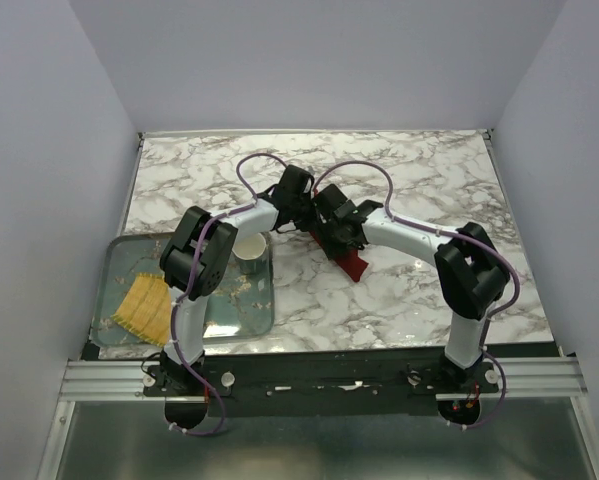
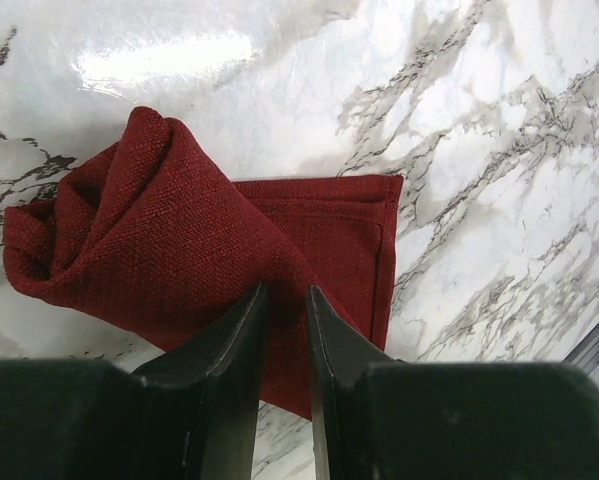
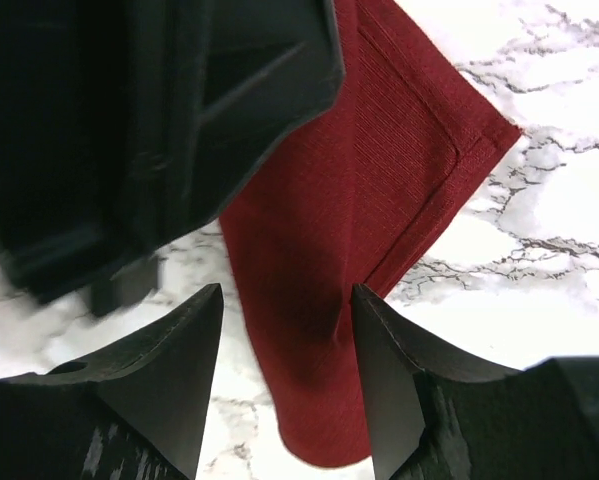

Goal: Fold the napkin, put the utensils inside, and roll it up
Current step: Roll the napkin with the utensil

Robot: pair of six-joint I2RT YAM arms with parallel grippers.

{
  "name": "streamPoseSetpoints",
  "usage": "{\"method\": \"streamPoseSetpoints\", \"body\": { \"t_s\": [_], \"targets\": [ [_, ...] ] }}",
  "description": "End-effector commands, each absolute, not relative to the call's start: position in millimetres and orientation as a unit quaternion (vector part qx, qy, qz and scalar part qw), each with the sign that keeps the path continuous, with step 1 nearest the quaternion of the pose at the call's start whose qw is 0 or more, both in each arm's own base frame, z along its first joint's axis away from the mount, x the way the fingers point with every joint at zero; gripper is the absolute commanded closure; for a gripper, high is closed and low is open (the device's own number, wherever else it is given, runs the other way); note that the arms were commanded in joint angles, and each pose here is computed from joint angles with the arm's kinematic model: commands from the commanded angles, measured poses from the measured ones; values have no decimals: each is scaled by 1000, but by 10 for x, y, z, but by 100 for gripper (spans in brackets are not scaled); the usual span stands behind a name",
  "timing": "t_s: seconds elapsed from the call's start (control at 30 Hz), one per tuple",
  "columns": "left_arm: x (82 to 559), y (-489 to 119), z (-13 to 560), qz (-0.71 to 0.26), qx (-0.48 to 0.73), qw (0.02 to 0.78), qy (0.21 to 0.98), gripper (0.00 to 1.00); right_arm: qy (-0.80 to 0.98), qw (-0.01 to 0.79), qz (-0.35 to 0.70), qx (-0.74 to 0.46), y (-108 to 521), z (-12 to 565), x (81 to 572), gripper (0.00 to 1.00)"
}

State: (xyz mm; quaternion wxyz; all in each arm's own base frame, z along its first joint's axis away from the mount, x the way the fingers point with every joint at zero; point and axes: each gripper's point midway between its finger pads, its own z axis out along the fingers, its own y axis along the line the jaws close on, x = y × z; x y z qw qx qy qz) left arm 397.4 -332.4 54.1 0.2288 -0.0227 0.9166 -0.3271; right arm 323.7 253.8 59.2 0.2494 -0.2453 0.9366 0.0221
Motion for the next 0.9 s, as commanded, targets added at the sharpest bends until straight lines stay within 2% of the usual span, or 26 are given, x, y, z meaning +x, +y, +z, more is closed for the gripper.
{"method": "streamPoseSetpoints", "body": {
  "t_s": [0.0,0.17,0.3,0.43,0.57,0.6,0.7,0.8,0.87],
  "targets": [
    [3925,-3261,527,-320,-24,225,920,69,935,257,-33,-243,2506,484,3275,39],
    [3939,-3257,557,-321,-24,229,919,69,940,244,-35,-235,2494,313,3191,40],
    [3934,-3249,571,-320,-22,231,919,68,943,236,-31,-233,2483,176,3153,35],
    [3931,-3196,625,-312,-19,241,919,66,947,224,-20,-228,2471,87,3149,37],
    [3943,-3106,759,-298,-13,260,918,65,953,213,39,-211,2476,111,3177,50],
    [3950,-3098,837,-299,-9,269,916,65,954,204,64,-211,2518,121,3146,57],
    [3966,-3100,1008,-302,-4,282,911,62,950,176,149,-209,2606,178,3110,72],
    [3985,-3123,1172,-311,0,293,904,60,943,138,231,-196,2627,202,3097,77],
    [4000,-3147,1222,-318,-1,292,902,59,937,126,273,-178,2576,215,3145,77]
  ]
}}
